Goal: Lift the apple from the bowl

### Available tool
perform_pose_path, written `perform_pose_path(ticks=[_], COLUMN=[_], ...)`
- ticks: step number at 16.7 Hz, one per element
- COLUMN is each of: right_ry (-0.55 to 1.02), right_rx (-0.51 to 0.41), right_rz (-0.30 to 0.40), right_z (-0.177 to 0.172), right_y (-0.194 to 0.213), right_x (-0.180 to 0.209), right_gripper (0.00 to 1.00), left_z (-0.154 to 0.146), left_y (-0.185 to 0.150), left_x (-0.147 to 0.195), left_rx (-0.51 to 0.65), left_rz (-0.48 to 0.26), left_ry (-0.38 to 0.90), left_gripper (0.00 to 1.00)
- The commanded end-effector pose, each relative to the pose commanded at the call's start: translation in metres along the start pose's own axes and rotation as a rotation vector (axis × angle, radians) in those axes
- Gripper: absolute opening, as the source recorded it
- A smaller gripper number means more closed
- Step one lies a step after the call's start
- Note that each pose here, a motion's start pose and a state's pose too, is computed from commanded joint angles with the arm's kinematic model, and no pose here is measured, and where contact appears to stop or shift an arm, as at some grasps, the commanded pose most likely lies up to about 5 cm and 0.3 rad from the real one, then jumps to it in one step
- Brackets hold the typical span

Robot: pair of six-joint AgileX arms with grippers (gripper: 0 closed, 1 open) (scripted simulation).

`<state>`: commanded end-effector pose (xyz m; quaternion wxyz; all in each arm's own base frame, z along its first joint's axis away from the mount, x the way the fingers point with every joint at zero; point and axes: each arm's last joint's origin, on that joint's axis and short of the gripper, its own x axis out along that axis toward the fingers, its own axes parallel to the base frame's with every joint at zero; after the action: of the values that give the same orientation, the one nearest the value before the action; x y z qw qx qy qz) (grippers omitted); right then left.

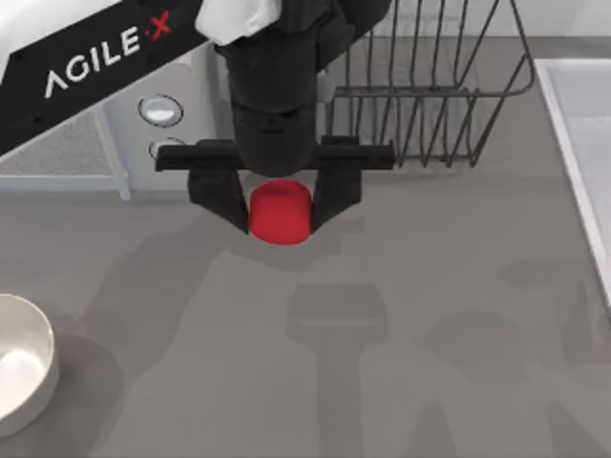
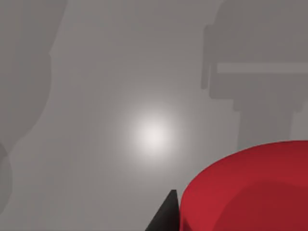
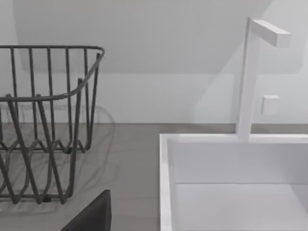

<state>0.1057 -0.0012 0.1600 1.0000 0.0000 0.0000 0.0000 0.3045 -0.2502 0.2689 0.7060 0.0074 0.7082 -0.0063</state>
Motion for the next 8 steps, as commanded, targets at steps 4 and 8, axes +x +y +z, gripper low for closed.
perform_pose_path(ticks=[4, 8], right_ry=[0.0, 0.0], right_rx=[0.0, 0.0], right_rz=[0.0, 0.0], right_z=[0.0, 0.0], right_y=[0.0, 0.0], right_x=[0.0, 0.0], right_gripper=[1.0, 1.0], left_z=[0.002, 0.005], left_y=[-0.002, -0.005], left_x=[0.021, 0.07], left_rx=[0.0, 0.0], left_rz=[0.005, -0.008], left_ry=[0.006, -0.01], left_gripper=[0.0, 0.0])
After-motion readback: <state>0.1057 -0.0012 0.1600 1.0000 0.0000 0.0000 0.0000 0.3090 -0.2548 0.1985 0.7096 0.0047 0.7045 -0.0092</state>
